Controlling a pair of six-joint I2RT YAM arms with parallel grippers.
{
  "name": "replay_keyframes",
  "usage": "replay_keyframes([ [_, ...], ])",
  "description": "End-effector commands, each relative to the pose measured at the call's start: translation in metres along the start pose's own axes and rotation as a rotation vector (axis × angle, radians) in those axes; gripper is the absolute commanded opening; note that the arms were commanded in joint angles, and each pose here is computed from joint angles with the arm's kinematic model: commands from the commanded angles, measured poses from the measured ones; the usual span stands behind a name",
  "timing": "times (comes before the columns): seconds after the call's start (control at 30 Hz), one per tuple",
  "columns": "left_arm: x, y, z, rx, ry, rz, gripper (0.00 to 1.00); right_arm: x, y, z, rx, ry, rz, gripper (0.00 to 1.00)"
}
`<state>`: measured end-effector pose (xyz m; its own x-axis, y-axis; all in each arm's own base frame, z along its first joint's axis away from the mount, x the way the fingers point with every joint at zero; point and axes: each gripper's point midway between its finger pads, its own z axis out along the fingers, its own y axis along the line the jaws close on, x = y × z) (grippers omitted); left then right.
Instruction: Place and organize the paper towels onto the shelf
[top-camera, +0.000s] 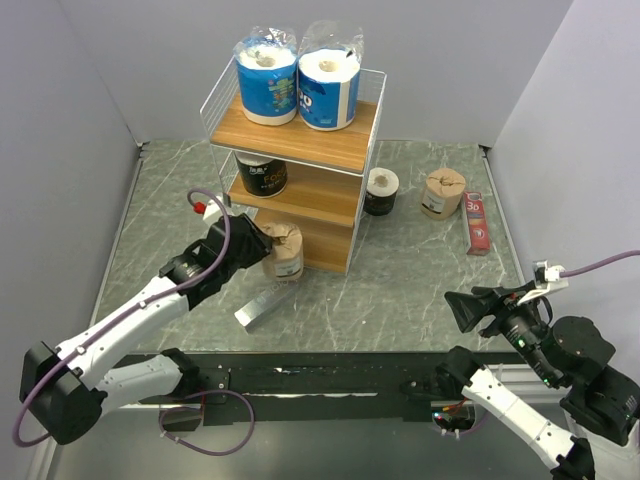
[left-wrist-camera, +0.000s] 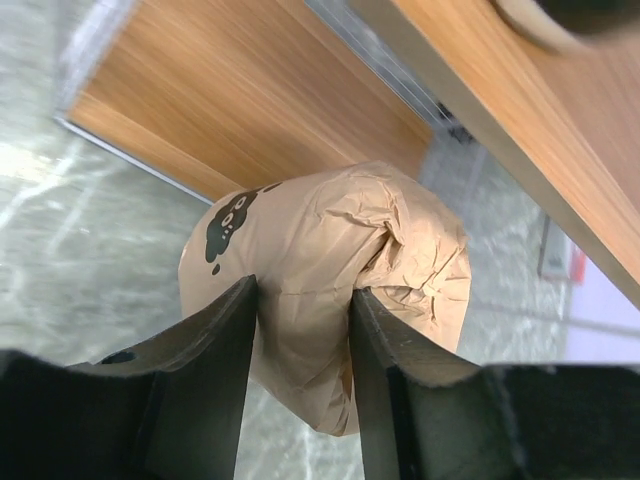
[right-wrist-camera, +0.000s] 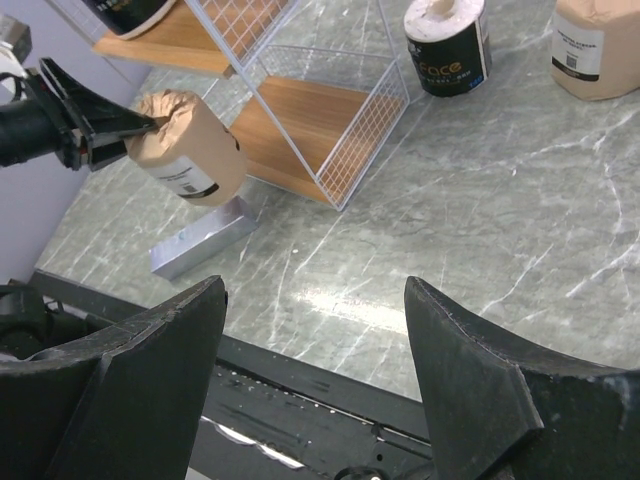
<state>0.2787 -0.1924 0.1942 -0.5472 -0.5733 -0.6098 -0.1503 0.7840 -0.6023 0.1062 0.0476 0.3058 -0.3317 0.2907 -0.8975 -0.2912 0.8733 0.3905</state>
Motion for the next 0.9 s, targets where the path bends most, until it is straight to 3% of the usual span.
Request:
replay_keyframes([
  [0.0, -0.028, -0.005, 0.007, 0.020, -0.093, -0.084, 0.43, -0.013, 0.001, -0.007, -0.002, -0.035, 0.010, 0.79],
  [0.87, -0.045, 0.015, 0.060, -0.073, -0.311, -0.334, 0.43, -0.019, -0.001, -0.009, 0.010, -0.049, 0.002, 0.79],
])
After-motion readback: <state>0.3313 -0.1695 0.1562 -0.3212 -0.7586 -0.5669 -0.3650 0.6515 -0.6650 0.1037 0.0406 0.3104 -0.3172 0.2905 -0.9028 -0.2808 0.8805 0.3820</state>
